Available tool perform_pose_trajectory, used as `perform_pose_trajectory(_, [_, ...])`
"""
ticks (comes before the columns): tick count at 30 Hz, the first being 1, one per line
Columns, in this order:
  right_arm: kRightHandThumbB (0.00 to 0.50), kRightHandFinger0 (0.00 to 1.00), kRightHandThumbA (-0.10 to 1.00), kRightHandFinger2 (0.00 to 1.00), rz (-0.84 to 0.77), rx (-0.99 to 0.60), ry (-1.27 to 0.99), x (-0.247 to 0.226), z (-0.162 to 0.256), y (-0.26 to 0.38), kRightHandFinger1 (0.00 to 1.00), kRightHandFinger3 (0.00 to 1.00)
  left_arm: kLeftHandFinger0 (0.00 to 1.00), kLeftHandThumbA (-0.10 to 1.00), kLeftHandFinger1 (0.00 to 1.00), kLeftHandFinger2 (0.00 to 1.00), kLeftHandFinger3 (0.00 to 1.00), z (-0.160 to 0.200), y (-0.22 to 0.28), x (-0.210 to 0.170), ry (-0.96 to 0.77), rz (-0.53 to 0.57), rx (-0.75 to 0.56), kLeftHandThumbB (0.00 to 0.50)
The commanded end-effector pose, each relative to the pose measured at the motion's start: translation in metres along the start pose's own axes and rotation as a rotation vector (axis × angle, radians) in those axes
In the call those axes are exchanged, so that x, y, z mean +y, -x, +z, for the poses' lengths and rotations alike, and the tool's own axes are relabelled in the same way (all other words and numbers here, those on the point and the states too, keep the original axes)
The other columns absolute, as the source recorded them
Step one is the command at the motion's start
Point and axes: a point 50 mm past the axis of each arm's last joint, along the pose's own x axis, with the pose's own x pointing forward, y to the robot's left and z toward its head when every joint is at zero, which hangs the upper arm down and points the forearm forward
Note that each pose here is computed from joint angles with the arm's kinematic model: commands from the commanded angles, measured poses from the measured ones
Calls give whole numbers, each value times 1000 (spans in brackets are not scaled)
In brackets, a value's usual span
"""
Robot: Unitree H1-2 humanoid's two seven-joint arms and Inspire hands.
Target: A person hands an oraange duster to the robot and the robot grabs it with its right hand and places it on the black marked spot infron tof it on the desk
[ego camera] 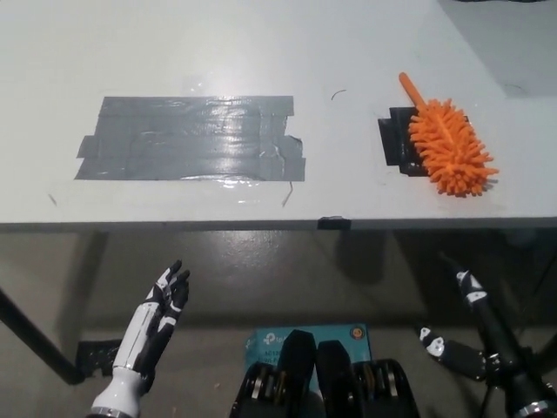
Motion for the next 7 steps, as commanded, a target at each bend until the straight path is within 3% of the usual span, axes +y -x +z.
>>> perform_pose_trajectory(1, [187,1000,590,1000,-25,-113,-40,-7,8,-12,1000,1000,1000,873,1000,1000,1000,12,-6,2,-4,22,-77,143])
perform_pose_trajectory(7, [172,1000,586,1000,-6,-110,-37,-6,8,-15,1000,1000,1000,884,1000,1000,1000,11,-6,6,-19,28,-76,167])
